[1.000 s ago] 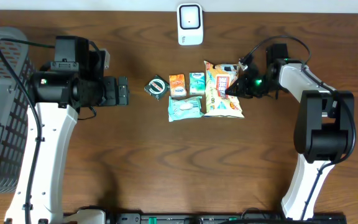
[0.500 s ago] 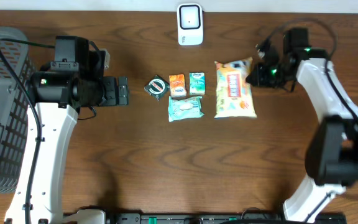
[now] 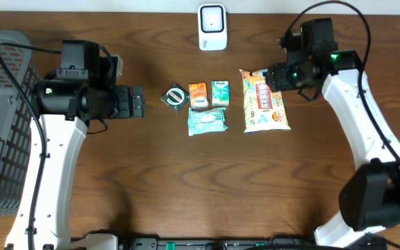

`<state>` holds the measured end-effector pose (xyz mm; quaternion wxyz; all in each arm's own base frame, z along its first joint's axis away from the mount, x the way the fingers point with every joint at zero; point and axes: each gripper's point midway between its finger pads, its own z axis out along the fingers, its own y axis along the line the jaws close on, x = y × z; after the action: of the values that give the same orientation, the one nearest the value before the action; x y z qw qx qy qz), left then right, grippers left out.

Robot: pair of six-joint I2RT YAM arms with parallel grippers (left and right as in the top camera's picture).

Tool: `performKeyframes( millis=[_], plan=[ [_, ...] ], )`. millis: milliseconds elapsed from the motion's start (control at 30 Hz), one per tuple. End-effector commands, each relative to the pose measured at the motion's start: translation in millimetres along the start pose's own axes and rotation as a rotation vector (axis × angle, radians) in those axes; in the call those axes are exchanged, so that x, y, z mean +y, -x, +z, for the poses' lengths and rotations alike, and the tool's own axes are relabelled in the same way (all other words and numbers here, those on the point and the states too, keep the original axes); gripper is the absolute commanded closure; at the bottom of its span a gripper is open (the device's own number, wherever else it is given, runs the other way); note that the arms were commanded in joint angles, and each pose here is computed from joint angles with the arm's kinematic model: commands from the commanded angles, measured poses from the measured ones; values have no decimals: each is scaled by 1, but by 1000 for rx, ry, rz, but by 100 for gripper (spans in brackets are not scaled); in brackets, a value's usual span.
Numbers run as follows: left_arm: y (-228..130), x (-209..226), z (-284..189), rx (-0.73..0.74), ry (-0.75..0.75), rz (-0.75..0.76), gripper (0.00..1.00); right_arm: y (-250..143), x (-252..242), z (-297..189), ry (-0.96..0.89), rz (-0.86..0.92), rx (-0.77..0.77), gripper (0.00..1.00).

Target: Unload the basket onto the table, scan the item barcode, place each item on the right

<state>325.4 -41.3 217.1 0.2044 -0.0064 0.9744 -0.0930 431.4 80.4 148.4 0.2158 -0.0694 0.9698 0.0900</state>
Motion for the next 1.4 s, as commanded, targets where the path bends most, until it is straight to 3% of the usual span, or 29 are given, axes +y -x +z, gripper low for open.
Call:
performKeyframes(
  millis=[0,200,400,667,800,867,900,967,1000,1233,1367],
  plan=[
    [-3,1,2,12,10,0,2,-11,-20,26,18,73,61,18],
    [-3,1,2,12,10,0,2,-35,-35,74,169,177,176,16],
    [-3,1,2,12,9,0,2,-52,-17,100,491,212,221,20],
    [-3,1,2,12,9,0,2,-64,-8,120,568,247,264,20],
    [-3,1,2,12,10,0,2,-70,1,129,565,216,287,33],
    [-3,1,2,12,9,0,2,-74,6,134,564,201,300,47],
    [-3,1,2,12,9,0,2,-76,9,137,564,196,307,57],
    [-3,1,2,12,9,0,2,-78,13,141,567,188,318,92],
    [-3,1,2,12,9,0,2,-78,15,141,568,186,319,99],
    [-3,1,2,12,9,0,2,-49,14,116,603,190,229,99],
    [-3,1,2,12,10,0,2,-20,1,78,485,133,122,99]
  ],
)
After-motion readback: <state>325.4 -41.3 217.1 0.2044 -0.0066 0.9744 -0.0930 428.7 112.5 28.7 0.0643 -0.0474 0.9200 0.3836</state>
